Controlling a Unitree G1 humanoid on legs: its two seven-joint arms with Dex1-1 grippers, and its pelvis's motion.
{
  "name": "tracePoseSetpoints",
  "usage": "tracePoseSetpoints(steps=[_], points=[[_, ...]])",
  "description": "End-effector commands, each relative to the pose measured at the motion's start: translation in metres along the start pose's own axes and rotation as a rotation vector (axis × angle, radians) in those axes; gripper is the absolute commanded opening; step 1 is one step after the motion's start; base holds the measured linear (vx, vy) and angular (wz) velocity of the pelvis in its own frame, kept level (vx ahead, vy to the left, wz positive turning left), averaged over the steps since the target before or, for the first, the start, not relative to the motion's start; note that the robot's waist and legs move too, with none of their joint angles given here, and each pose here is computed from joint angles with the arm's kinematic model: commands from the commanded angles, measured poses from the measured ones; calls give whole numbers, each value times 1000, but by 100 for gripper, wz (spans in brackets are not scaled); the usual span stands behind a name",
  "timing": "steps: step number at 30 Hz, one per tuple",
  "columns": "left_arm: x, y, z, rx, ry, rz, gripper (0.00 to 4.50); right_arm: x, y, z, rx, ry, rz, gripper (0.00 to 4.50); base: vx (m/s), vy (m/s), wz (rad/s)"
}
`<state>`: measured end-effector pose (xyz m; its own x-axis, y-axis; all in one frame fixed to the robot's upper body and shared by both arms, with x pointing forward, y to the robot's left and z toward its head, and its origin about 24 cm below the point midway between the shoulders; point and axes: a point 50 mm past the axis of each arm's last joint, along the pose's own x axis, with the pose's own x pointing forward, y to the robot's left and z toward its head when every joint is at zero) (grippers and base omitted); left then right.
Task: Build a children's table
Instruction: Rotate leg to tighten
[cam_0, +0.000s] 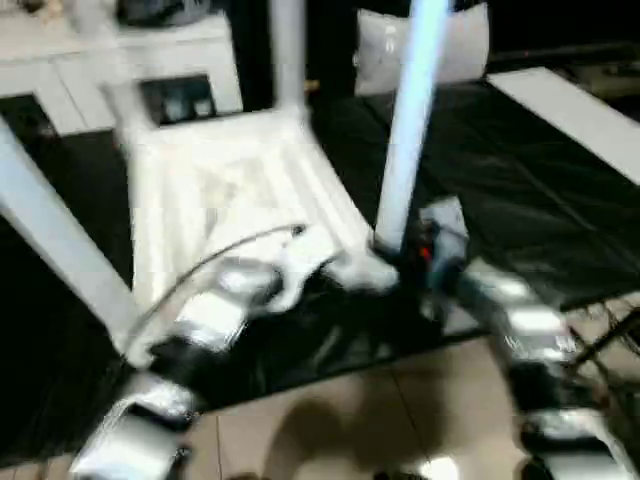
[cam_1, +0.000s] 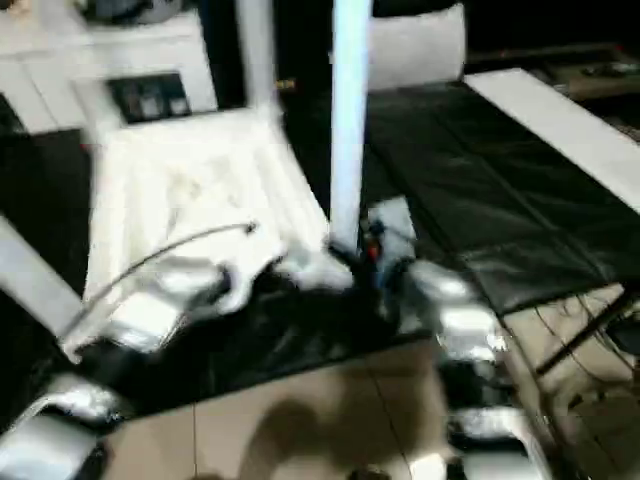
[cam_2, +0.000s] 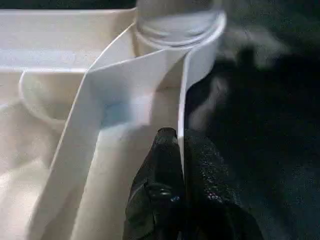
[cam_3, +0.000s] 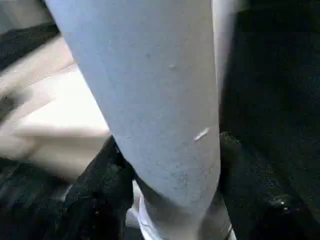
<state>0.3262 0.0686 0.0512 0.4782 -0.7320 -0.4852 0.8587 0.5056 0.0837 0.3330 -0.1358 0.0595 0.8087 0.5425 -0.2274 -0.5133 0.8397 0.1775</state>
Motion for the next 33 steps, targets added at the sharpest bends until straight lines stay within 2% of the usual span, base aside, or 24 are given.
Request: tracePoseSetpoints(steps=[1,3,5,6,10,11,19,20,25,27,29,30,33], points=[[7,-7,16,-1,-68,14,0,14,26,-12,67,19,96,271,0,0,0],[6,-8,15,14,-57,10,0,14,29,-11,81,6,92,282,0,0,0],[4,-7,13,28,-47,11,0,13,31,-9,80,-7,95,318,0,0,0],[3,-6,12,33,-45,10,0,13,31,-8,70,-17,102,318,0,0,0],[0,-5,10,48,-46,0,0,9,28,-7,47,-28,106,349,0,0,0],[-3,-4,7,67,-43,-12,0,4,22,-7,30,-26,116,372,0,0,0],[-18,-3,-7,145,-5,-114,0,-27,0,-2,-61,12,273,427,0,0,0],[-18,-3,-7,145,-5,-115,0,-27,-1,-2,-62,12,274,445,0,0,0],[-28,-5,-15,220,20,-214,0,-46,-13,5,-100,58,376,445,0,0,0],[-30,-6,-16,231,24,-230,0,-48,-15,5,-103,66,390,445,0,0,0],[-34,-9,-18,275,27,-299,0,-56,-17,7,-120,108,457,445,0,0,0],[-39,-13,-20,320,38,-373,0,-62,-18,7,-138,160,527,445,0,0,0],[-43,-15,-23,366,66,-439,0,-67,-20,7,-180,224,586,445,0,0,0]])
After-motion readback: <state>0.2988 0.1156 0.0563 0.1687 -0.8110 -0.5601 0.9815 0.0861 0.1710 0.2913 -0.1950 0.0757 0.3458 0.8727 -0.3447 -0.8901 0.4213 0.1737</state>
